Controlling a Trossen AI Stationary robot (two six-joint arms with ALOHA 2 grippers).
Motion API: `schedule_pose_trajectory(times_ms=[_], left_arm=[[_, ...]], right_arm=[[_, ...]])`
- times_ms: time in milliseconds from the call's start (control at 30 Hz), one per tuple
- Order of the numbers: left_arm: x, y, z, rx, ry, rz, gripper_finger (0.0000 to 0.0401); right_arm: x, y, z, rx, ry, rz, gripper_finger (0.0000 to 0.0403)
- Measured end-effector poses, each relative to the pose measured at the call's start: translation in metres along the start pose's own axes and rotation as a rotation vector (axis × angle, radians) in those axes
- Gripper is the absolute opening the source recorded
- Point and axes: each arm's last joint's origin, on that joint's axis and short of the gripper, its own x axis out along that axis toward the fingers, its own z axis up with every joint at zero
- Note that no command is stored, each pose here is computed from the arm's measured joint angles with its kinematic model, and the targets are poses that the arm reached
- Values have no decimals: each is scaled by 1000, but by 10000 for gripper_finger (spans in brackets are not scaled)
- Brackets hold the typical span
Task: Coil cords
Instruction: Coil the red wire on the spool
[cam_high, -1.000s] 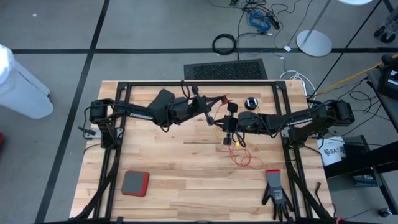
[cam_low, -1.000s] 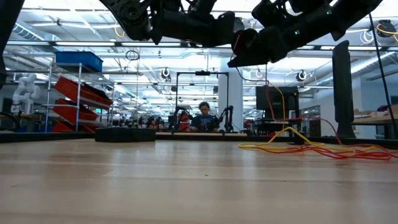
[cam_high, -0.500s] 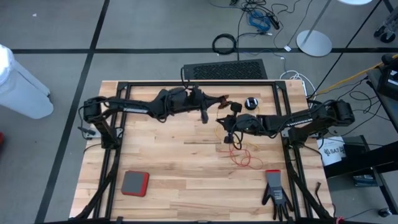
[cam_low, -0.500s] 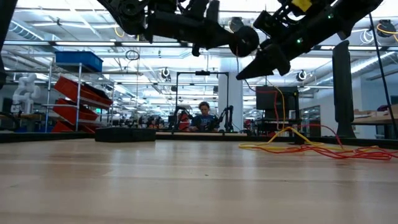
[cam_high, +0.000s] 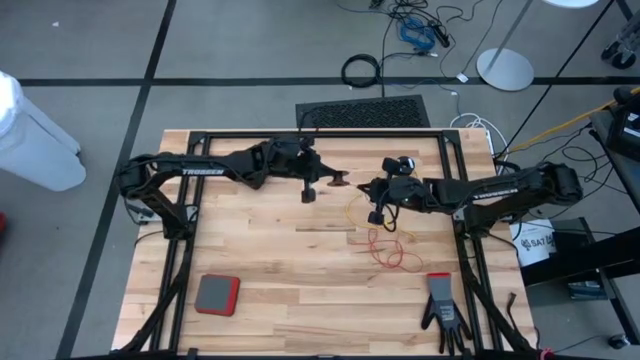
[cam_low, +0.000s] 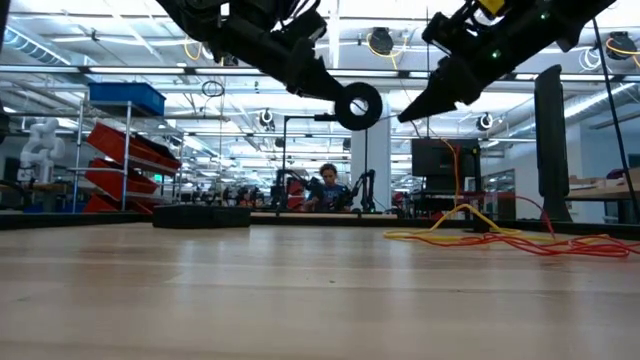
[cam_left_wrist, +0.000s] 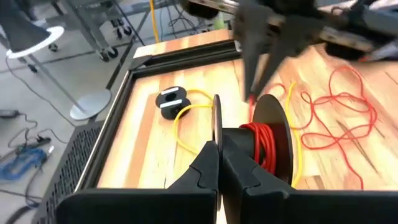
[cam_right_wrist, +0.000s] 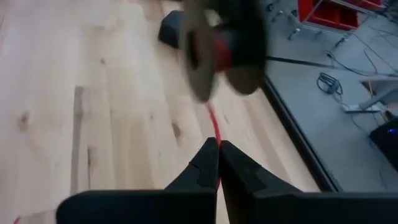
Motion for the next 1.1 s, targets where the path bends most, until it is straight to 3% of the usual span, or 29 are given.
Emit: schedule_pose_trajectory(times_ms=[433,800,1100], left_arm=[[22,-26,1,239,33,136,0],[40,-42,7,382,-1,402,0],[49,-41,2,365,13,528,0]], right_arm=[[-3,-2,13,131,-137,84,0],[1,-2,19,209,-191,51,0],[0,-3,26,203,-264,51,8]])
